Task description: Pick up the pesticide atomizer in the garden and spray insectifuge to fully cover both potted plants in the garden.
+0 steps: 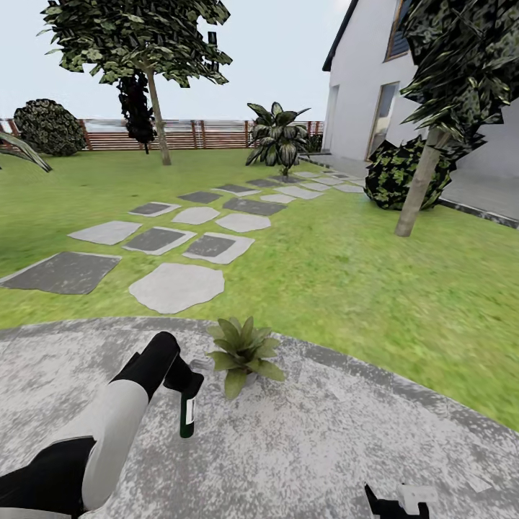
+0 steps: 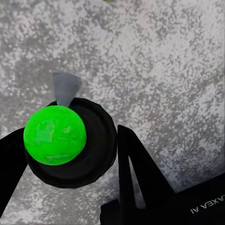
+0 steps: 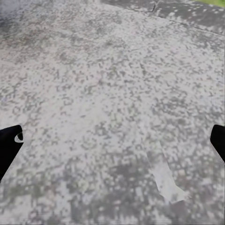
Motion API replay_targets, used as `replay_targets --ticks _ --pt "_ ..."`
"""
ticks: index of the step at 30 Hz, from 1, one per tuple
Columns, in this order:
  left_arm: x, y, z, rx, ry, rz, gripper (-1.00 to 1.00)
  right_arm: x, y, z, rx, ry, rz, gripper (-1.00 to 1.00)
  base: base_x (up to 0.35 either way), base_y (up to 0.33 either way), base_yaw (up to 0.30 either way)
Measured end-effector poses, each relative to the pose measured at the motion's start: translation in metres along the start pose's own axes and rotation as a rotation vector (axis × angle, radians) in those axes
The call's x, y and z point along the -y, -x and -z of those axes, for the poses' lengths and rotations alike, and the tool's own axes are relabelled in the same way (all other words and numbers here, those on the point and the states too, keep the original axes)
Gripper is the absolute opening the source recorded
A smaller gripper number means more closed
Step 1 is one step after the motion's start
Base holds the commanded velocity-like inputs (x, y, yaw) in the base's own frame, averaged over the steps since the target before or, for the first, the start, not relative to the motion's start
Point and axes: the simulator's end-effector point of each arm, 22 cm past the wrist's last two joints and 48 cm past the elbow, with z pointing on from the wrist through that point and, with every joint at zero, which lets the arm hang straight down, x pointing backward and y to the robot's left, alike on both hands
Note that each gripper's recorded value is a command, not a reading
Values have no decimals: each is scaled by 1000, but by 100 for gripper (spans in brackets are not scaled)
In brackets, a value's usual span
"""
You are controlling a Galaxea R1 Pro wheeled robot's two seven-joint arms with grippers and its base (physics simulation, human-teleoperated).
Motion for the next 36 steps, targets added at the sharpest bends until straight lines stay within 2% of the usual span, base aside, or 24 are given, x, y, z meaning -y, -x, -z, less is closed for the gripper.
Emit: replay_targets --ticks 15,19,26,27,28,36 --pt "-1 -11 -7 -39 38 -52 -100 0 -3 1 -6 2 0 100 32 0 0" --pt "-1 -12 -8 -41 36 -50 -100 0 -3 1 -6 2 1 100 86 0 0" --pt "1 -16 -11 -53 28 -47 -100 0 -3 1 -5 2 0 100 310 0 0" --pt "1 -17 -11 -54 28 -47 -100 0 -3 1 -5 2 0 100 0 0 0" --pt "3 -30 -21 -91 17 -50 -100 -1 -5 2 -10 2 0 100 0 0 0" --pt "4 -32 -22 -93 15 -50 -100 -1 -5 2 -9 2 0 100 20 0 0"
